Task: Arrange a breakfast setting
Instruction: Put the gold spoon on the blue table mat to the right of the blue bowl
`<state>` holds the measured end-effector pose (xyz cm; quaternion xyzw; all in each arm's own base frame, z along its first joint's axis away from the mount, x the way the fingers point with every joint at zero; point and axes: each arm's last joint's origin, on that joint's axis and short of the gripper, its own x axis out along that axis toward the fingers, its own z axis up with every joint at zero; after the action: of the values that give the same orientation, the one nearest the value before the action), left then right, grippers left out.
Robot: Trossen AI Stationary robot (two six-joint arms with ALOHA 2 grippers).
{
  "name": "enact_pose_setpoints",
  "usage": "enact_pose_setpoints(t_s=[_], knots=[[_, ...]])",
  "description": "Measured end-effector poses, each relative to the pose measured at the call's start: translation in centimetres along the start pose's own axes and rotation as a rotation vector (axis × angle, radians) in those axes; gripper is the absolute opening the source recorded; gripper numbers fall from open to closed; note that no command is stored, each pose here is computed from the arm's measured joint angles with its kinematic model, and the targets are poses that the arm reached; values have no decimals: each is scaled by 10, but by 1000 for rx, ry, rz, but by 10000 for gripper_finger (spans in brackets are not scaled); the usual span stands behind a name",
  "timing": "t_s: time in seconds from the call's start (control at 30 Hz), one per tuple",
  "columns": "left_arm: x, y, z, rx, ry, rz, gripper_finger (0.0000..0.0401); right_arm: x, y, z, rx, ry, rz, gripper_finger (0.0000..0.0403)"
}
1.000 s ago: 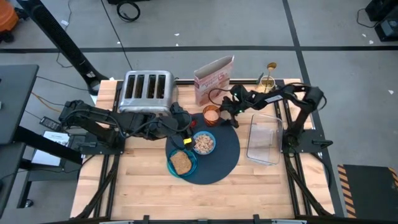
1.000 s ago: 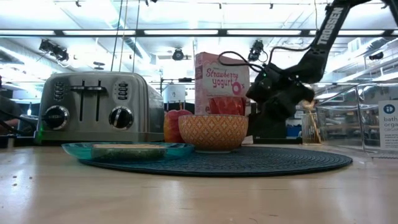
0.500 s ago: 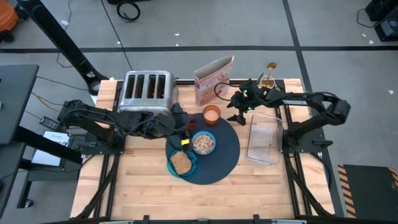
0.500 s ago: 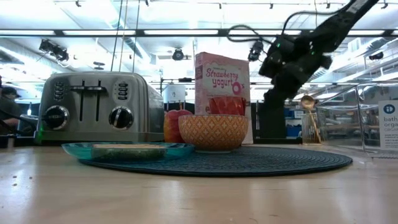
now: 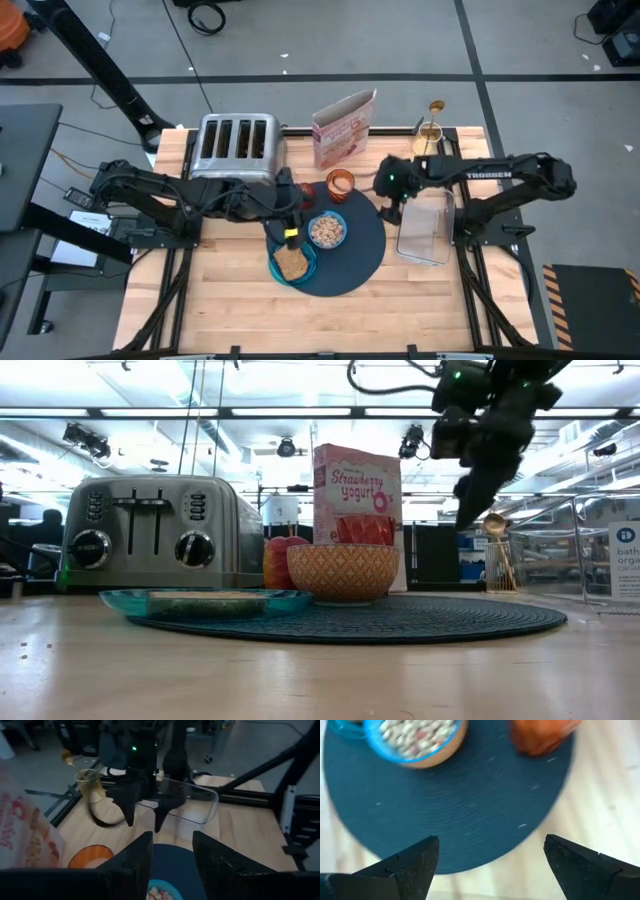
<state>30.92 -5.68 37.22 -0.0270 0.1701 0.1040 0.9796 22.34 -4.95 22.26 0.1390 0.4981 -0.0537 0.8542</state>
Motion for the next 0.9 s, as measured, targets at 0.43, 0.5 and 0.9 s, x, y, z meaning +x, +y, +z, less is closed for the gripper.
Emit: enact_pose_setpoints(t_s=[0.43, 0.5, 0.9], knots=[[-2, -6, -1, 10, 14, -103, 146, 11, 59, -26, 83, 204, 31, 359], [-3, -7, -1, 15, 12, -108, 146, 11, 66, -29, 96, 217, 38, 359], [-25, -5, 8, 13, -28, -132, 146, -3, 99, -28, 135, 225, 103, 359]])
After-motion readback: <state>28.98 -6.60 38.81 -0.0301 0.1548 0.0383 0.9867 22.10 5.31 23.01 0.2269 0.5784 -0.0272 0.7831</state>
